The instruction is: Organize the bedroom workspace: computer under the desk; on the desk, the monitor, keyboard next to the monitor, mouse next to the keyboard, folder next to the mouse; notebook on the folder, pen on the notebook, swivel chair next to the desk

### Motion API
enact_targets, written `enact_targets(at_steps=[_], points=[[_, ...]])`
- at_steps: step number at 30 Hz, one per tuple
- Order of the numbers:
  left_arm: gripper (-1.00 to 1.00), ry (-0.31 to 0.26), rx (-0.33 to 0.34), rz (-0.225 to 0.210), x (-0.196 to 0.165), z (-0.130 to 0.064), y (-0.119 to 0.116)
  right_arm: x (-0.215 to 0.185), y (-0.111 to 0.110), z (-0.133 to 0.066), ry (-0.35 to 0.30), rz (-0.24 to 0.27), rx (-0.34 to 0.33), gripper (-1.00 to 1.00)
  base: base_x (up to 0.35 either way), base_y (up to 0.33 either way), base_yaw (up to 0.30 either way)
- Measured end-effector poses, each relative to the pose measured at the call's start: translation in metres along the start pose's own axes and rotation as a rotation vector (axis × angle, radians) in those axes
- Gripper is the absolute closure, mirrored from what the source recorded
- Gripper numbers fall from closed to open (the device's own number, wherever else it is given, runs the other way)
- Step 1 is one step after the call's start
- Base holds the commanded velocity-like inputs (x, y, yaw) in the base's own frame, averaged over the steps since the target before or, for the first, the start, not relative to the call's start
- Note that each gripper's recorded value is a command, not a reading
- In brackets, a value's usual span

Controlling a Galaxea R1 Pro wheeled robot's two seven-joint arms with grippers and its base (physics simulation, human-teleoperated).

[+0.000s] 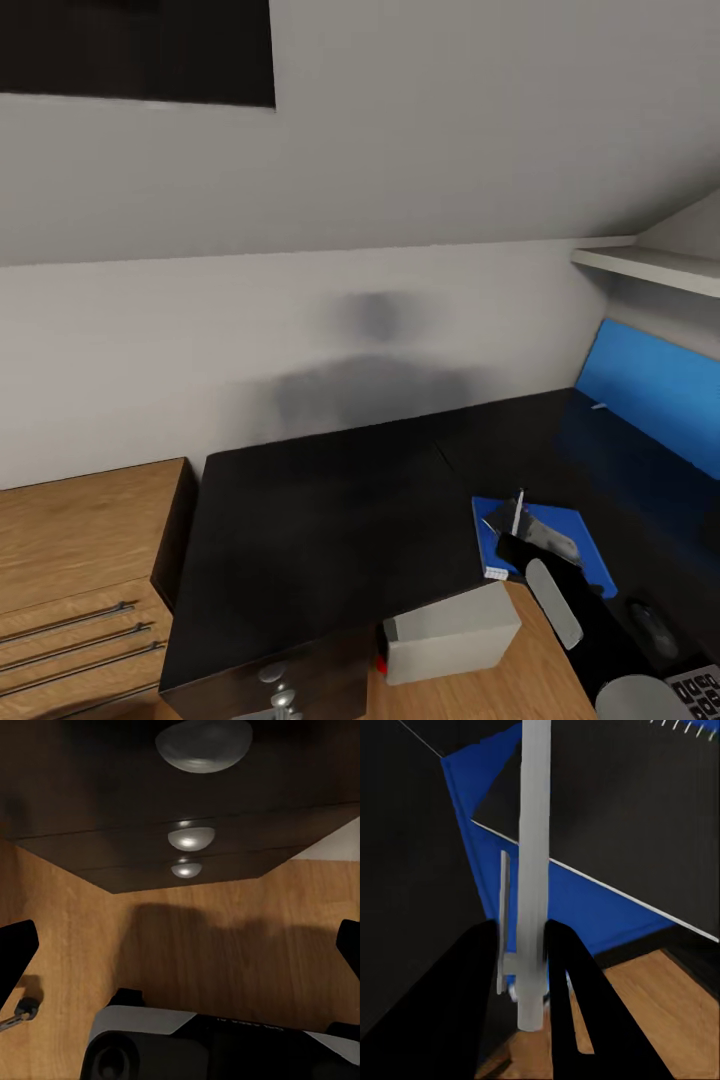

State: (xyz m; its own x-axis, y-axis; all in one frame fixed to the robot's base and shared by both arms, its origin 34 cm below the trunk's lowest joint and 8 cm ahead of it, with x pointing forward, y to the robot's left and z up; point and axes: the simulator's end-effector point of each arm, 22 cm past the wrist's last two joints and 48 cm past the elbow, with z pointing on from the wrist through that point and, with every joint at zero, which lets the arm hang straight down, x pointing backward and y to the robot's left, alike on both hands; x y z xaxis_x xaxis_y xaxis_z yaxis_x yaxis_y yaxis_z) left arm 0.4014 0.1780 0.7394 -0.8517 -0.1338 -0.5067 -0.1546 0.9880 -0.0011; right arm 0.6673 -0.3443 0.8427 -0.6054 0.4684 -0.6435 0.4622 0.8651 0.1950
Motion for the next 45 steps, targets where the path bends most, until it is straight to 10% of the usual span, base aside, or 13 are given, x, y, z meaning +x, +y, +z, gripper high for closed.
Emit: enact_targets(at_steps=[13,45], points=[[-1.0,0.003,0.013,0.006,0.002,-0.001,-0.005,0.01,-0.046,0.014,0.036,-0.014,0.072,1.0,0.0,0.0,0.0],[-1.0,0.006,0.014,0.008,0.004,-0.001,-0.006,0.01,-0.046,0.014,0.036,-0.012,0.069,1.0,0.027,-0.014,0.0]])
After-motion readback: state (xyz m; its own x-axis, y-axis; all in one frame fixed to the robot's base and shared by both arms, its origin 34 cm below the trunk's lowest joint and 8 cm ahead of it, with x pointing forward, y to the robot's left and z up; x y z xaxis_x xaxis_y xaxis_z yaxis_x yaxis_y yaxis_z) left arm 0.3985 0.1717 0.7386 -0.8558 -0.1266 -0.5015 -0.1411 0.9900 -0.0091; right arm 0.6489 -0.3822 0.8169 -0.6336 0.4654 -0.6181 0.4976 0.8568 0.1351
